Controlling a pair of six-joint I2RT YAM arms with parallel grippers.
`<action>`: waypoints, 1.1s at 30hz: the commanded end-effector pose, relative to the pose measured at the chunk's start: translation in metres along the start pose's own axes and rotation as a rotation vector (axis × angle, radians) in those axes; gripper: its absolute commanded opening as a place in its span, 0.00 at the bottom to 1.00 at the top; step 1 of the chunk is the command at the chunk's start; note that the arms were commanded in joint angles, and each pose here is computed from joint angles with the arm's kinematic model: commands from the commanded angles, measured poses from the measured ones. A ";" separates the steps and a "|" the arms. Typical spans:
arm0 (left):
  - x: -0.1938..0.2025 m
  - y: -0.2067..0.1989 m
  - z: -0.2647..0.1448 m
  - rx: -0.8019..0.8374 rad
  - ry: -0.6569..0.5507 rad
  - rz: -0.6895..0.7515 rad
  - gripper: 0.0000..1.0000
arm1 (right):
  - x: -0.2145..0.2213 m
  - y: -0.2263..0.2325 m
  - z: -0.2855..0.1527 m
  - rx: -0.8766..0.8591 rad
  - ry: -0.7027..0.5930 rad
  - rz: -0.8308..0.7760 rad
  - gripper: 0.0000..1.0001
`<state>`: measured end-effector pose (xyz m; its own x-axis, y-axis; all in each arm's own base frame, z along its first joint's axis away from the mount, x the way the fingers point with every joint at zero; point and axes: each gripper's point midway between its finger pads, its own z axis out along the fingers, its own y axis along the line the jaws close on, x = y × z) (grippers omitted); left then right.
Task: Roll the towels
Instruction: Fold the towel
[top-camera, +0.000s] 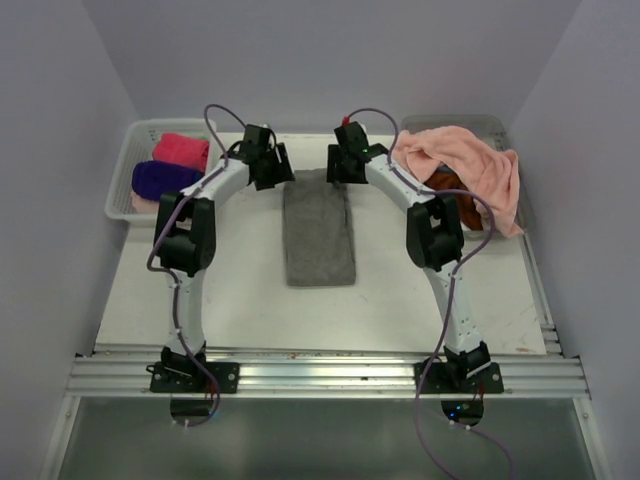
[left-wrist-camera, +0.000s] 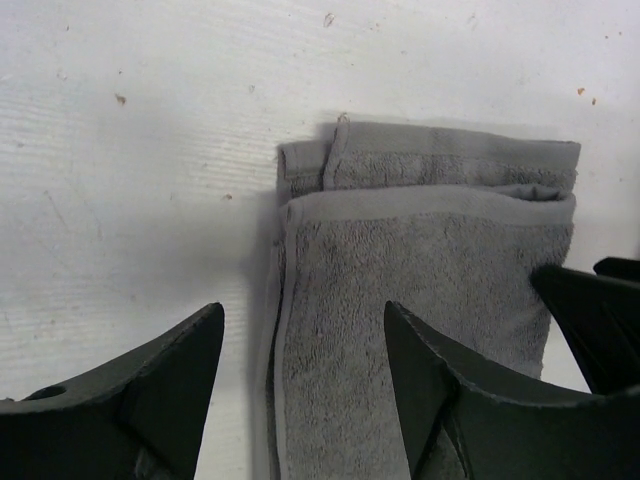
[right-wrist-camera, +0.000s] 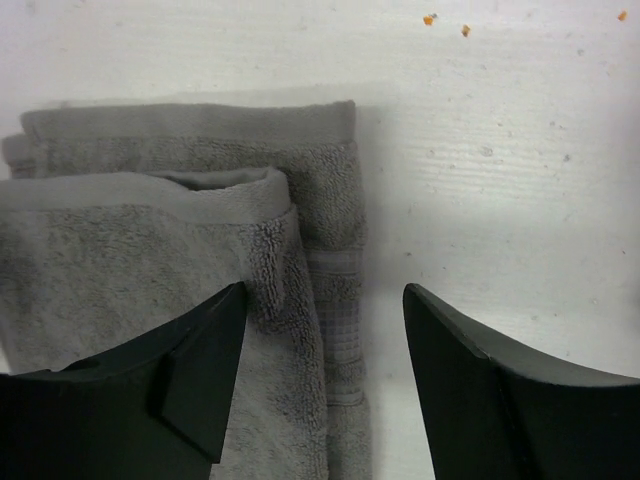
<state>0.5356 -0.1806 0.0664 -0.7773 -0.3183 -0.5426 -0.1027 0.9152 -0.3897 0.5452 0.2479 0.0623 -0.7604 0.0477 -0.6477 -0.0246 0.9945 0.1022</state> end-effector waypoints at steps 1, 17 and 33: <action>-0.015 -0.012 -0.030 0.055 -0.058 0.021 0.68 | -0.015 0.008 -0.002 -0.070 -0.002 0.032 0.69; 0.025 -0.023 -0.065 0.074 0.001 0.075 0.64 | -0.016 0.008 0.011 -0.196 0.032 0.162 0.03; 0.144 -0.030 -0.135 0.112 0.166 0.185 0.66 | -0.012 -0.027 -0.042 -0.092 -0.007 0.102 0.90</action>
<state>0.3593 -0.2326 0.0880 -0.8726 -0.0762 -0.4824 0.1201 0.9239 -0.3632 0.5357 0.2314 0.0450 -0.8102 0.1403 -0.5691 -0.0083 0.9681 0.2505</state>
